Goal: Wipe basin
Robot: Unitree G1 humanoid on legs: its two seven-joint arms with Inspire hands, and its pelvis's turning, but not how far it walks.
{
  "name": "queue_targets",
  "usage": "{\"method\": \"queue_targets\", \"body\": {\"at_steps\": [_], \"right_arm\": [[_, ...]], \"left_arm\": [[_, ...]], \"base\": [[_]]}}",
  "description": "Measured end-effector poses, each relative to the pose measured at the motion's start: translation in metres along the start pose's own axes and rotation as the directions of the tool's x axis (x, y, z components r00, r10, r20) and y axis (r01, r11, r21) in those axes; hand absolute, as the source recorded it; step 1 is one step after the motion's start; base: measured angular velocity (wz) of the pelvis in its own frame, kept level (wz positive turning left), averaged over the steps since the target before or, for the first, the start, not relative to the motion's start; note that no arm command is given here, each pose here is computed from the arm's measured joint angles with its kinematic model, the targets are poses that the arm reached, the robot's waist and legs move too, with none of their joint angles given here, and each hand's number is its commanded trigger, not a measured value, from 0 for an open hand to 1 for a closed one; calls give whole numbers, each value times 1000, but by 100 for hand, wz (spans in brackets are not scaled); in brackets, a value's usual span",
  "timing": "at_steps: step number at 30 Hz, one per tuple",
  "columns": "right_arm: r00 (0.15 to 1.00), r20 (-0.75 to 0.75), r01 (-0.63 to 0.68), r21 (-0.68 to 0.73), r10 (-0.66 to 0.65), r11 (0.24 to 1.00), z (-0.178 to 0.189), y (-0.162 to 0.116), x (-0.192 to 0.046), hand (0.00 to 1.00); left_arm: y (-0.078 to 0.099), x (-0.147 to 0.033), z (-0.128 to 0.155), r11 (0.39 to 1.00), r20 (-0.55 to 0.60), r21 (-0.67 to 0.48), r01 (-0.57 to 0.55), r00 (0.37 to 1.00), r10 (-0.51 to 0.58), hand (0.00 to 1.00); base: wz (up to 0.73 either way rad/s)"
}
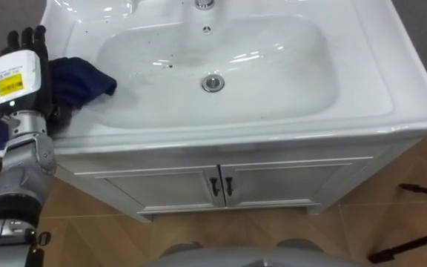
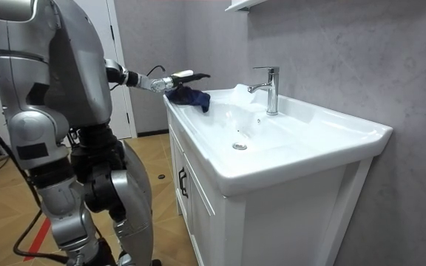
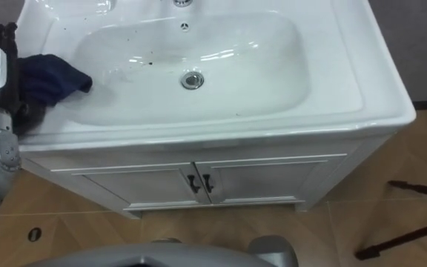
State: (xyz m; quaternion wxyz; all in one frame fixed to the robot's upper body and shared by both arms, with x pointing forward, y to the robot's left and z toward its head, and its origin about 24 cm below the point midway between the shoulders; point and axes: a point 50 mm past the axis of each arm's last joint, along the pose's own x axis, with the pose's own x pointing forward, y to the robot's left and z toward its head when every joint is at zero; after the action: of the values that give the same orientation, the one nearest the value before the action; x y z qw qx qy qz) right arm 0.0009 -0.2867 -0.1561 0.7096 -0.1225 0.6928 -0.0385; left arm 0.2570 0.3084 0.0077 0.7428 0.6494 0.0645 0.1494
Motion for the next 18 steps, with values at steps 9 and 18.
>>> {"method": "queue_targets", "body": {"at_steps": [9, 18], "right_arm": [[1000, 2, -17, 2, 17, 1000, 4, 1, 0, 0], [1000, 15, 0, 38, -1, 999, 7, 4, 1, 0]], "left_arm": [[16, 9, 12, 983, -10, -176, -47, 999, 46, 0], [36, 16, 22, 866, -54, -486, -119, 993, 106, 0]], "base": [[0], [2]]}}
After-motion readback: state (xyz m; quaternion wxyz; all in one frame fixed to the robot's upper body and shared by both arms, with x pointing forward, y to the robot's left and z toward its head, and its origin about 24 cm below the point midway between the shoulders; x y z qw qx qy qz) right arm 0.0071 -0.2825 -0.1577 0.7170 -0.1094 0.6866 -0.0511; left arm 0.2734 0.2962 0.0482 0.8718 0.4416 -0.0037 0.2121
